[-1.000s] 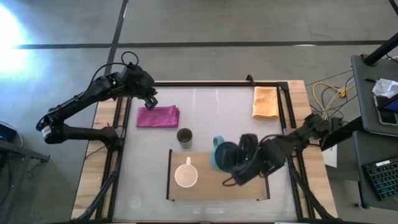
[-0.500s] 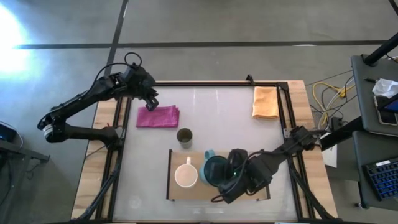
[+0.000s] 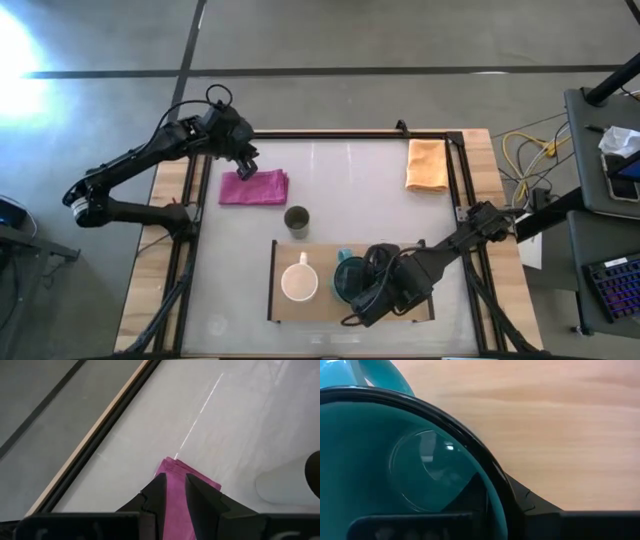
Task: Stack small to large cups/mugs on shelf
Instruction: Put the blue mug on the shelf
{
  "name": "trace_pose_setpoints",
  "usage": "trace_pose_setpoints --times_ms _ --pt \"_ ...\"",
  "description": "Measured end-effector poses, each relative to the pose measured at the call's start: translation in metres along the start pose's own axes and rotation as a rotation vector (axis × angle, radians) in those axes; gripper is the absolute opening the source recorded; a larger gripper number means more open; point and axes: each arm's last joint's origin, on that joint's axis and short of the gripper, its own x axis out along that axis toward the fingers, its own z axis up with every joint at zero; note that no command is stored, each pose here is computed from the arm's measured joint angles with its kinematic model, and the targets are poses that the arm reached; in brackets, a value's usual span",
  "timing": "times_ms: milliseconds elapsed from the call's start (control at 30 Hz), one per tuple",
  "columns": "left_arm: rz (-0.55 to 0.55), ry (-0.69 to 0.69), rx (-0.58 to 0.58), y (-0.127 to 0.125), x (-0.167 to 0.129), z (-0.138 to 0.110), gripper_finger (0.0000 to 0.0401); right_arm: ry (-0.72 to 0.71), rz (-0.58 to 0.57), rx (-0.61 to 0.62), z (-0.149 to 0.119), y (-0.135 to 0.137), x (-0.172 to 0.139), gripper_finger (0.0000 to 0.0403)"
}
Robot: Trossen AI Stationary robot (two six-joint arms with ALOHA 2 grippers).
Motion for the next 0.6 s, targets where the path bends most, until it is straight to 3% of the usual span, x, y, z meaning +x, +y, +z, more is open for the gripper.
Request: trace_pose_setpoints --times_ms 200,600 --pt "-0.009 -0.001 0.000 -0.0002 0.0006 0.0003 0.0057 -0.012 -0.004 -0.006 0.0007 -0.0007 0.0020 0.0030" --pt "-0.010 -0.002 -0.001 -0.0002 0.0004 0.0005 0.0057 -0.045 0.024 -0.019 0.0038 0.0014 0.0022 0.0094"
